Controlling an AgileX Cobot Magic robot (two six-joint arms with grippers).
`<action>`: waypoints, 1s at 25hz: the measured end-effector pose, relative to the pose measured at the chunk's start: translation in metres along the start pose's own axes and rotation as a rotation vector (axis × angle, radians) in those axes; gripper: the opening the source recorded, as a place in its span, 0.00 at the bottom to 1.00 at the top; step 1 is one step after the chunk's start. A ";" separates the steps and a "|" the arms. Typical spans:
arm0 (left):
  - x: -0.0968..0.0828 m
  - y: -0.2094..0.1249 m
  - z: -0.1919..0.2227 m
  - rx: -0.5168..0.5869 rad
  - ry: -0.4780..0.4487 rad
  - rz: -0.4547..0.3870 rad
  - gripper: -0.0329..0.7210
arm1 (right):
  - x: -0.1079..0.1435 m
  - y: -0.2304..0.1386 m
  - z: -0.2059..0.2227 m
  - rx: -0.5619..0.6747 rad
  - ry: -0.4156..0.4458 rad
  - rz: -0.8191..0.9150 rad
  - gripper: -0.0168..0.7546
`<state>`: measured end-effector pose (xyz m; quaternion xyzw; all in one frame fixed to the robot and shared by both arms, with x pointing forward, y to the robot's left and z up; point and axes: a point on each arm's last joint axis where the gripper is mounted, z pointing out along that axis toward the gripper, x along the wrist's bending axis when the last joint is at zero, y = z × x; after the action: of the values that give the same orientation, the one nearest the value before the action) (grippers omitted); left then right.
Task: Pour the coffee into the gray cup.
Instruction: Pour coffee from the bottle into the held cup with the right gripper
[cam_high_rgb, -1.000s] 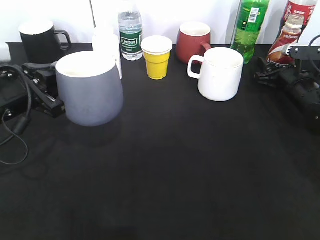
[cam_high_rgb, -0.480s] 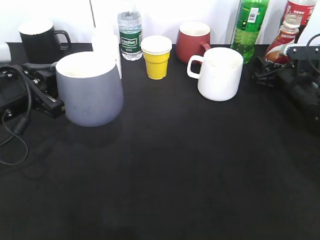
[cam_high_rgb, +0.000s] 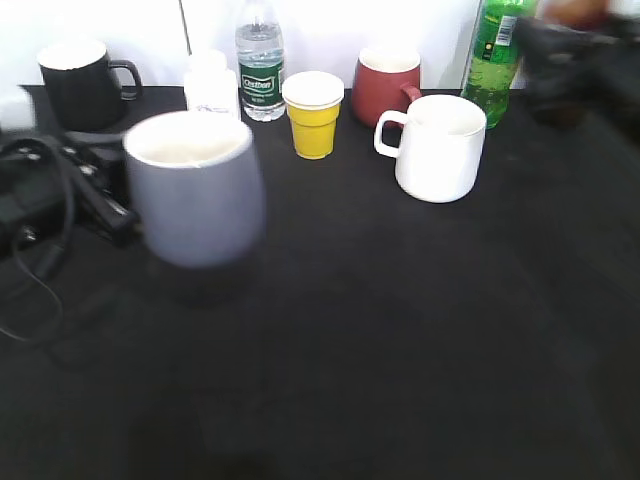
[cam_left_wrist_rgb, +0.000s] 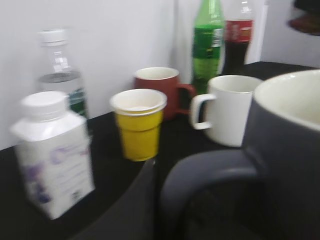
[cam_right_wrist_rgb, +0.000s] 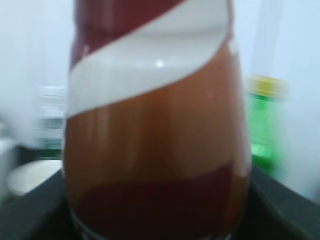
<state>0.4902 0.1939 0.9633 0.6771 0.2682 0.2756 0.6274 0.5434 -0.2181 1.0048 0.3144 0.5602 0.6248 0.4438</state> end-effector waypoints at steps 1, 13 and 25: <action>-0.007 0.000 0.003 0.000 -0.028 0.003 0.11 | 0.019 0.001 0.003 0.012 0.061 0.007 0.71; -0.018 -0.001 0.006 0.025 -0.071 0.009 0.11 | 0.125 -0.011 0.039 0.015 0.487 -0.622 0.71; -0.023 -0.004 0.006 0.047 -0.130 0.129 0.11 | 0.123 -0.012 0.041 -0.143 0.446 -1.151 0.71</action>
<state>0.4782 0.1740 0.9580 0.7239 0.1894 0.2646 0.6084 0.5322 -0.0893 0.9874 -0.2070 0.6758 0.3719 0.6018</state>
